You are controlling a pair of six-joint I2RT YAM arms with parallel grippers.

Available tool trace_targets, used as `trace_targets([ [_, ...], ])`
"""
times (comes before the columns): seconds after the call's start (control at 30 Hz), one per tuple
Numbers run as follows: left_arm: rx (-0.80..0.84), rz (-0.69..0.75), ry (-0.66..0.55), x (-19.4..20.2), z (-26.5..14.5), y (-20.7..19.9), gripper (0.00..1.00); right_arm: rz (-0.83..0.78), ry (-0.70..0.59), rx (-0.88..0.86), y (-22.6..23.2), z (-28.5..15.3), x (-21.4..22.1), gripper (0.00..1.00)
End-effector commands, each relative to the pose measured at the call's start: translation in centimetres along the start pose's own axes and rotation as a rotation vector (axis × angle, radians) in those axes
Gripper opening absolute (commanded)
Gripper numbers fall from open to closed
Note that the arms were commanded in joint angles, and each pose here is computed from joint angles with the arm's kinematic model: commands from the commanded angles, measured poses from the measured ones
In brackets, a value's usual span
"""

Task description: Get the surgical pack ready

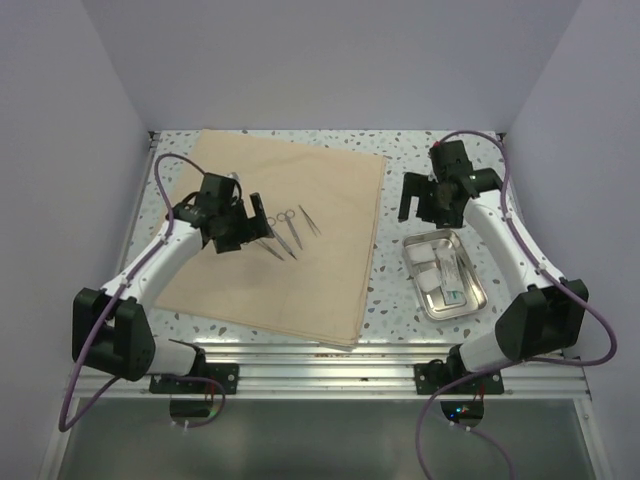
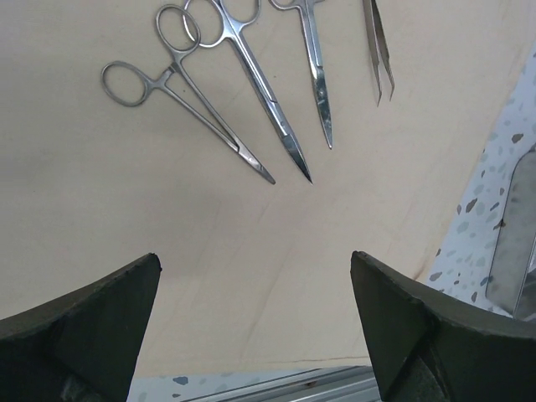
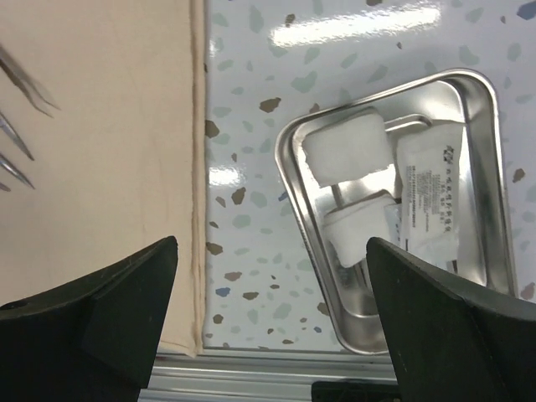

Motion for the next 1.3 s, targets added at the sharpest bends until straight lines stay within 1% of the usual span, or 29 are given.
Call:
trace_targets([
  [0.0, -0.097, -0.081, 0.005, -0.5, -0.3, 1.1, 1.0, 0.09, -0.078, -0.141, 2.3, -0.4, -0.7, 0.99],
  [0.1, -0.152, -0.12, 0.034, -0.2, 0.5, 1.9, 1.0, 0.124, -0.042, -0.296, 4.0, -0.9, -0.7, 0.99],
  [0.13, -0.156, -0.137, 0.046, -0.1, 0.8, 1.7, 1.0, 0.116, -0.056, -0.3, 4.1, -0.7, -1.1, 0.99],
  [0.17, -0.188, -0.143, 0.029, -0.8, 0.8, 1.9, 1.0, 0.107, -0.034, -0.285, 3.9, -0.5, -0.7, 0.99],
  [0.2, -0.207, -0.146, 0.049, -0.8, 1.6, 1.9, 1.0, 0.088, -0.026, -0.277, 3.8, -0.3, -0.8, 0.99],
  [0.23, -0.212, -0.143, 0.05, -1.1, 1.8, 1.0, 0.99, 0.078, 0.012, -0.258, 3.7, 0.6, -0.5, 0.98],
  [0.27, -0.235, -0.132, 0.012, -2.8, 1.5, 0.3, 0.98, 0.069, 0.047, -0.244, 3.5, 0.7, 0.1, 0.95],
  [0.3, -0.266, -0.121, 0.037, -2.9, 2.7, -0.1, 0.97, 0.052, 0.062, -0.245, 3.4, 1.0, 0.3, 0.94],
  [0.33, -0.282, -0.118, 0.041, -3.2, 3.1, -1.1, 0.95, 0.046, 0.064, -0.256, 3.5, 0.9, 0.5, 0.93],
  [0.37, -0.305, -0.118, 0.016, -4.8, 2.7, -2.0, 0.95, 0.044, 0.049, -0.265, 3.6, 0.9, 0.4, 0.93],
  [0.4, -0.337, -0.115, 0.056, -4.6, 4.3, -2.1, 0.93, 0.042, 0.05, -0.261, 3.3, 1.1, 0.7, 0.93],
  [0.43, -0.34, -0.111, 0.062, -4.7, 4.8, -3.2, 0.91, 0.039, 0.042, -0.266, 3.3, 1.0, 0.8, 0.93],
  [0.47, -0.368, -0.105, 0.07, -5.6, 5.8, -3.7, 0.87, 0.034, 0.032, -0.27, 3.2, 1.0, 0.8, 0.93],
  [0.53, -0.42, -0.096, 0.079, -5.7, 6.6, -4.5, 0.85, 0.024, 0.037, -0.264, 3.0, 1.0, 1.0, 0.93],
  [0.57, -0.41, -0.097, 0.043, -7.2, 6.6, -5.8, 0.85, 0.019, 0.056, -0.254, 2.8, 1.3, 1.4, 0.93],
  [0.6, -0.449, -0.093, 0.063, -6.9, 8.2, -5.7, 0.85, 0.014, 0.061, -0.248, 2.6, 1.5, 1.6, 0.93],
  [0.63, -0.499, -0.086, 0.039, -7.0, 8.4, -6.0, 0.84, 0.011, 0.062, -0.248, 2.5, 1.5, 1.8, 0.93],
  [0.67, -0.489, -0.089, -0.007, -8.5, 8.3, -7.1, 0.85, 0.01, 0.073, -0.24, 2.2, 1.7, 2.3, 0.93],
  [0.7, -0.513, -0.07, 0.01, -7.9, 9.9, -7.4, 0.84, 0.006, 0.075, -0.239, 2.0, 1.7, 2.6, 0.93],
  [0.77, -0.526, -0.058, -0.032, -9.0, 10.4, -8.3, 0.84, 0.008, 0.089, -0.235, 1.6, 2.1, 3.4, 0.94],
  [0.87, -0.545, -0.035, -0.009, -8.1, 13.0, -8.7, 0.81, 0.005, 0.095, -0.248, 1.3, 1.8, 4.2, 0.94],
  [1.03, -0.565, -0.031, 0.019, -6.8, 14.8, -8.5, 0.77, -0.001, 0.086, -0.249, 0.8, 1.6, 4.8, 0.95],
  [1.07, -0.567, -0.031, 0.021, -6.6, 15.0, -8.4, 0.75, -0.003, 0.088, -0.247, 0.7, 1.8, 5.0, 0.95],
  [1.13, -0.56, -0.034, 0.018, -6.6, 15.5, -8.6, 0.73, 0.001, 0.091, -0.251, 0.6, 1.8, 5.2, 0.95],
  [1.27, -0.557, -0.036, 0.013, -6.6, 16.3, -8.7, 0.62, -0.001, 0.094, -0.266, 0.7, 1.7, 5.5, 0.95],
])
Point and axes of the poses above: each gripper's point midway between its finger pads, its own z axis out along the fingers, its own y axis along the line the jaws close on, x = y × z, the point moved 2 cm from there along -z, back along the fingers, and after that the axes turned 12 degrees about z, right-handed, at the moved point
